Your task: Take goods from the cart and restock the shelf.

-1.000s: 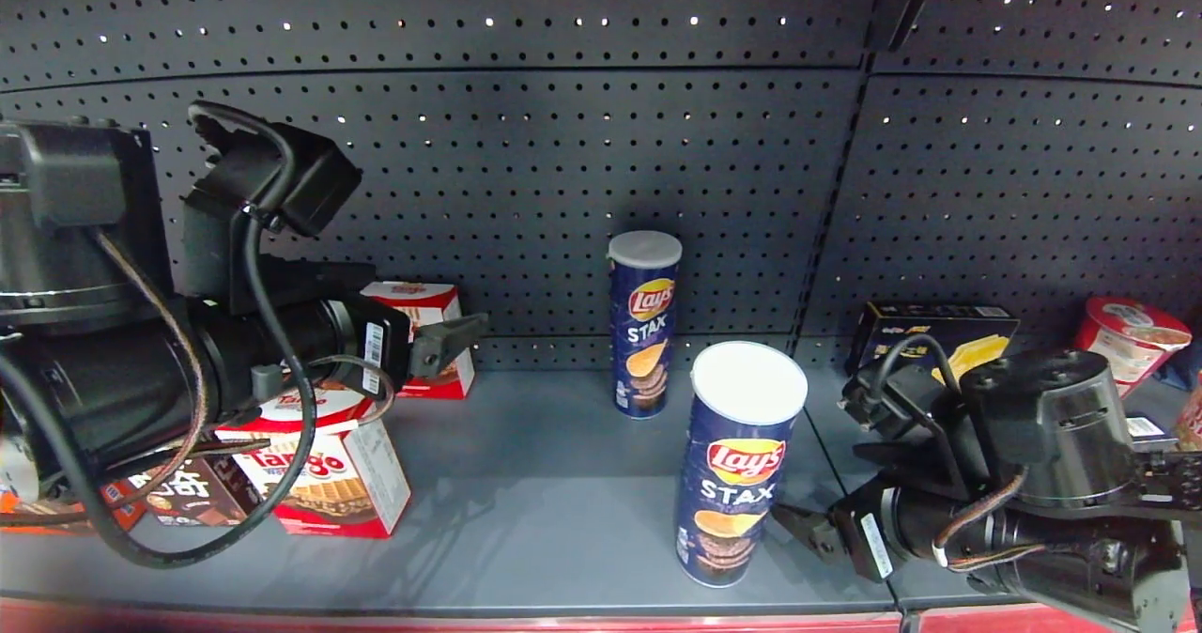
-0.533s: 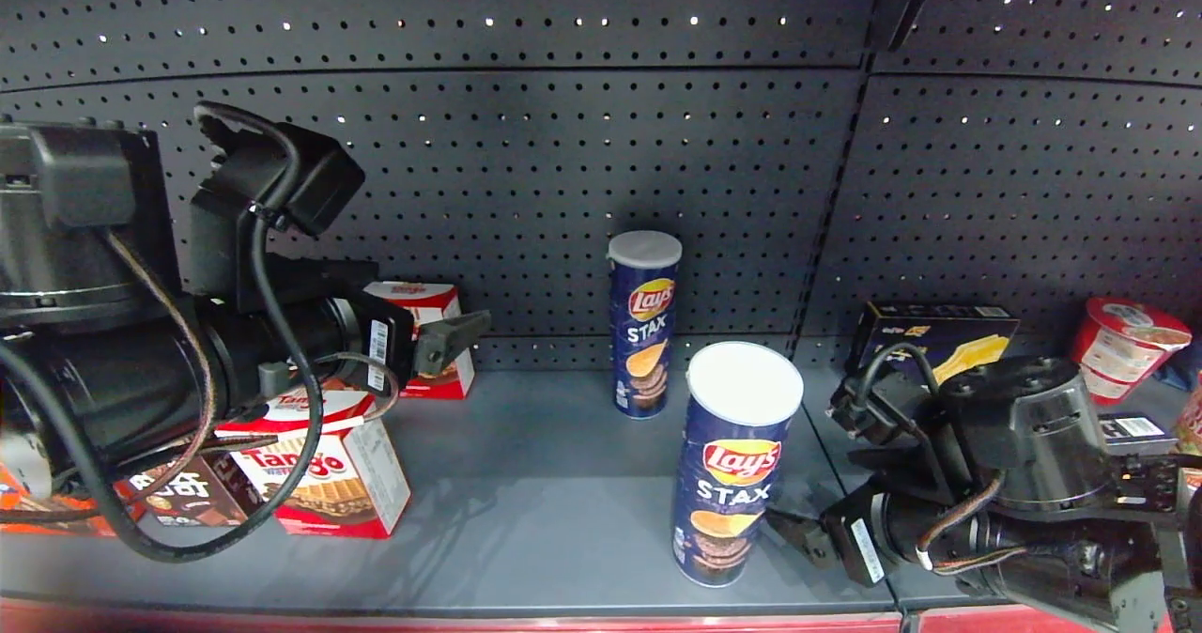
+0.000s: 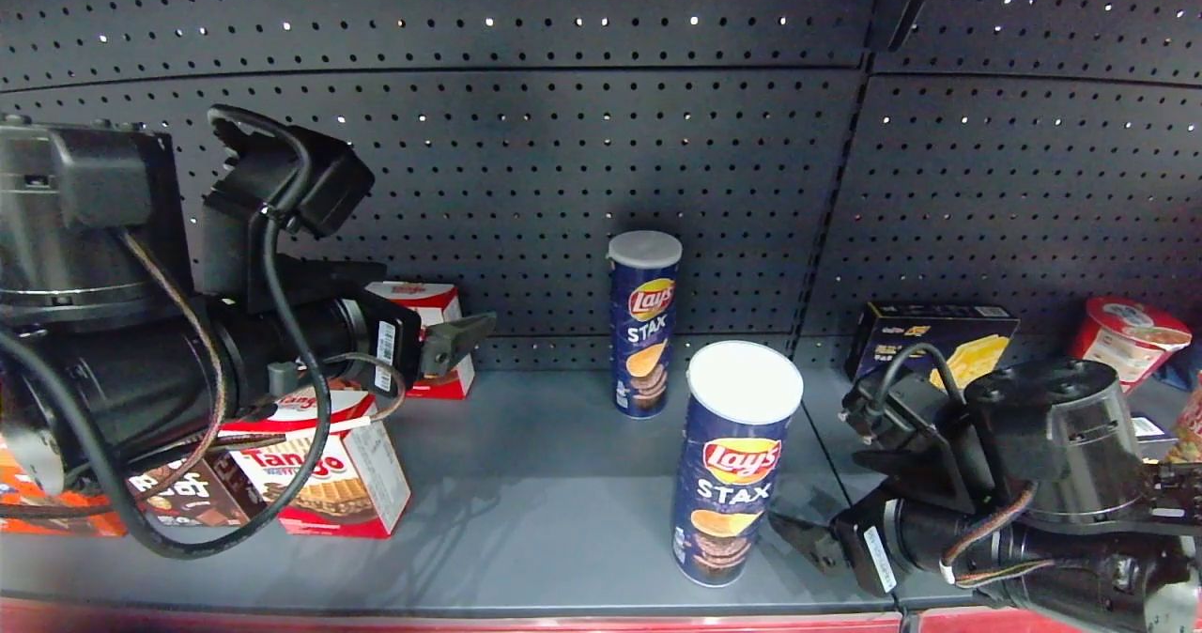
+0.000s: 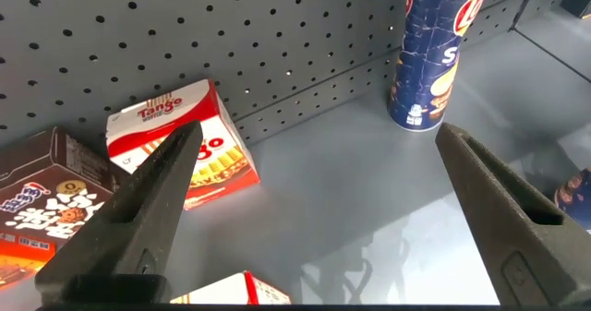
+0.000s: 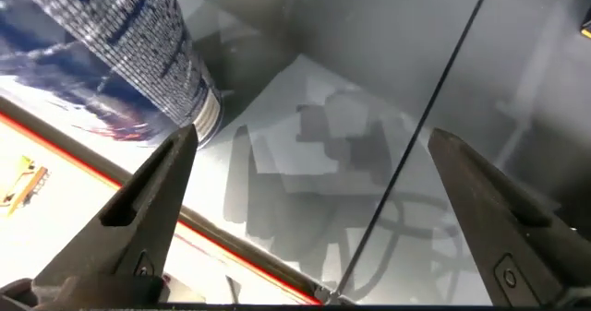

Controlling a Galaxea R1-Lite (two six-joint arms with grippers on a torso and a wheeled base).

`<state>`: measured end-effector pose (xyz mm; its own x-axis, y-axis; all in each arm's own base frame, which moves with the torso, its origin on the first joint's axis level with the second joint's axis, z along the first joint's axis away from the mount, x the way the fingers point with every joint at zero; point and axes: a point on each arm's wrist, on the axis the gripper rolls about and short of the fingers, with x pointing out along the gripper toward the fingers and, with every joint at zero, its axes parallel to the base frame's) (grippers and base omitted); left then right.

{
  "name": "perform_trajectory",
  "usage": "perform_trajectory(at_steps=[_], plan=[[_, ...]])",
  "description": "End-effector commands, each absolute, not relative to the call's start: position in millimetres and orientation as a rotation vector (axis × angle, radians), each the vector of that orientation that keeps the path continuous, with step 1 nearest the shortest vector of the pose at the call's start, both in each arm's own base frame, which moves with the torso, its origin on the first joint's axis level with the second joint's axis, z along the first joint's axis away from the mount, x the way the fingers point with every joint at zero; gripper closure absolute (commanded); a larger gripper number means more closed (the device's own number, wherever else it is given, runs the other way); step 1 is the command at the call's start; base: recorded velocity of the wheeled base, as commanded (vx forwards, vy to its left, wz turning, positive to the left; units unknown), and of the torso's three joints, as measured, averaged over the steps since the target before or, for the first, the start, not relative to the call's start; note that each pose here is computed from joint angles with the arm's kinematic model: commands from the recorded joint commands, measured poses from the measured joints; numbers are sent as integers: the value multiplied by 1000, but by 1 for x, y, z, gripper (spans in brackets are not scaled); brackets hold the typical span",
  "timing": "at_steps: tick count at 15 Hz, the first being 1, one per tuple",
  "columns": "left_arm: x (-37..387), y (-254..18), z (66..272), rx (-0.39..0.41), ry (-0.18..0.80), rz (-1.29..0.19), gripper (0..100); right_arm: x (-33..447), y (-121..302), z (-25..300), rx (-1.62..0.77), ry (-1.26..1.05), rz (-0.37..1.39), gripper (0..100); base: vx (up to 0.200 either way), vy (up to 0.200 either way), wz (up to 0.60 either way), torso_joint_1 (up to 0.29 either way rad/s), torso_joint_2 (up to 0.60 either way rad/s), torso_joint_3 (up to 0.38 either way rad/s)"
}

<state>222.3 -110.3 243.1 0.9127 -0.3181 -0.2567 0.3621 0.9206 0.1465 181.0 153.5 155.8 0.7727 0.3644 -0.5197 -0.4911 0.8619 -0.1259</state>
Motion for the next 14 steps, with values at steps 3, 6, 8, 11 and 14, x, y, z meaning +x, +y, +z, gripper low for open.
perform_trajectory(at_steps=[3, 6, 8, 11, 14], plan=[[229, -114, 245, 187, 211, -352, 0, 187, 161, 154, -268, 511, 475, 0, 0, 0, 0, 0, 0, 0], [230, -114, 243, 212, 208, -361, 0, 191, 164, 152, -269, 519, 476, 0, 0, 0, 0, 0, 0, 0], [231, -115, 244, 211, 205, -363, 0, 197, 170, 151, -271, 521, 474, 0, 0, 0, 0, 0, 0, 0], [231, -114, 244, 211, 207, -361, 0, 202, 174, 152, -272, 520, 475, 0, 0, 0, 0, 0, 0, 0], [230, -114, 243, 211, 207, -361, 0, 209, 180, 150, -270, 517, 476, 0, 0, 0, 0, 0, 0, 0]])
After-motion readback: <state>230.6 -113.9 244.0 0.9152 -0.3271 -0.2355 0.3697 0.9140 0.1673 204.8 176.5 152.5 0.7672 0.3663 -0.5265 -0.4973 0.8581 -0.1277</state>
